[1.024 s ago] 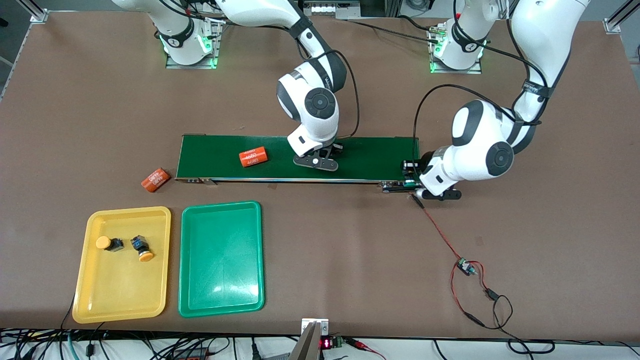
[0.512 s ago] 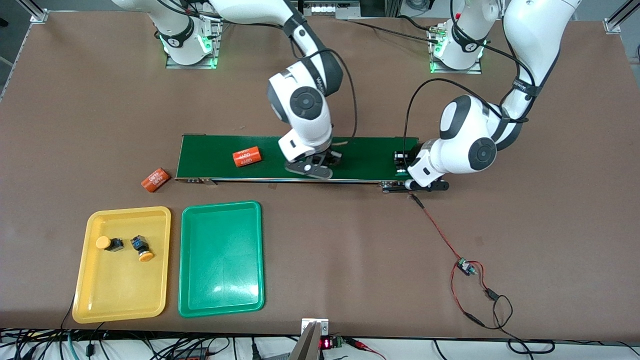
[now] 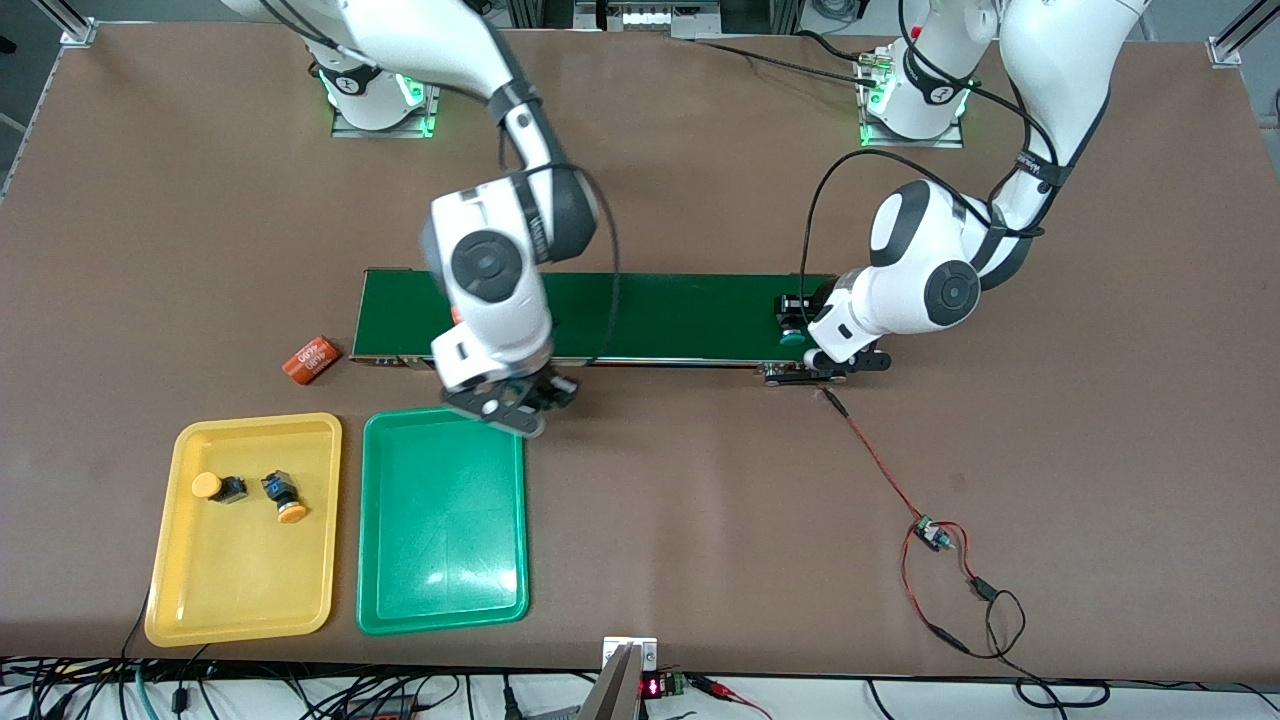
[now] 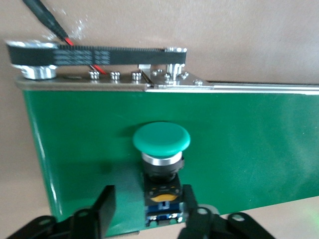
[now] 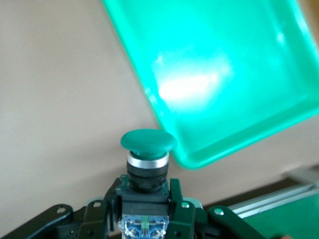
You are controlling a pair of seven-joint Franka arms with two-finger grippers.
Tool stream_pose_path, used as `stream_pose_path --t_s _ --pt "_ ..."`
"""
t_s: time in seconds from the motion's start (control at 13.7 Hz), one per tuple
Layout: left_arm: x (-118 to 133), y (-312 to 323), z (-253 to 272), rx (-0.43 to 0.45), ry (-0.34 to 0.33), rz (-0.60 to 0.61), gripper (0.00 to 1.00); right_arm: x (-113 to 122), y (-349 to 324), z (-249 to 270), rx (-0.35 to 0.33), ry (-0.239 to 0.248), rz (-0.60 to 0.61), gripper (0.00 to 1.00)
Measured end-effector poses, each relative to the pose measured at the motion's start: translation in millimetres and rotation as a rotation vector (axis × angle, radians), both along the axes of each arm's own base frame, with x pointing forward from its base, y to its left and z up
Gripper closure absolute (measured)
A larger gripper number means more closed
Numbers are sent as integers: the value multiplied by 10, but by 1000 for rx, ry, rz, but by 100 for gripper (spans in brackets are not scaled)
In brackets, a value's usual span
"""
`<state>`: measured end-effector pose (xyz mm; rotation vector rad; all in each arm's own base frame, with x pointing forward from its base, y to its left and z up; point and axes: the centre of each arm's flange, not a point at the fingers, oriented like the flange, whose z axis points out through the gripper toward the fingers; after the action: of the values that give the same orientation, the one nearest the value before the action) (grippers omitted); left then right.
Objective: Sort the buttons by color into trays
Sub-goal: 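Drop the button into the green tray while the left gripper withdraws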
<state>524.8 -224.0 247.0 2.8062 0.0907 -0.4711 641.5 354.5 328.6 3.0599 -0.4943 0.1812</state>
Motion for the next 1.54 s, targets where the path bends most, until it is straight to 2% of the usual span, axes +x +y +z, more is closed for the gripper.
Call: stream_pose_path --t_s 0.22,0.29,0.44,0.59,0.66,0.88,1.02,1.17,1.32,1.39,1.54 --pt "135 83 441 2 -42 6 2 356 -741 -38 -22 15 53 59" --pt "216 140 686 2 -43 4 0 446 -962 -72 -31 20 84 59" --pt "452 426 1217 18 -49 17 0 605 -1346 -134 -49 14 157 59" --pt "655 821 1647 91 -66 10 0 722 -1599 -171 -62 -12 229 59" --pt "720 968 1764 143 -85 -2 0 746 -1654 -234 -64 -9 268 59" --pt "841 1229 1982 262 -139 -26 0 749 -1739 -653 -64 50 386 59" --pt "920 1429 2273 327 -174 -77 0 735 -1759 -959 -49 84 418 59" --pt "920 1509 2672 360 -177 -119 0 738 -1700 -1126 -45 96 435 59" --pt "836 1467 2979 370 -151 -141 0 761 -1627 -1183 -47 94 447 59" --pt "785 1392 3110 371 -139 -156 0 772 -1612 -1195 -48 92 448 54" --pt "736 1290 3287 371 -142 -170 0 784 -1634 -1201 -49 91 442 33"
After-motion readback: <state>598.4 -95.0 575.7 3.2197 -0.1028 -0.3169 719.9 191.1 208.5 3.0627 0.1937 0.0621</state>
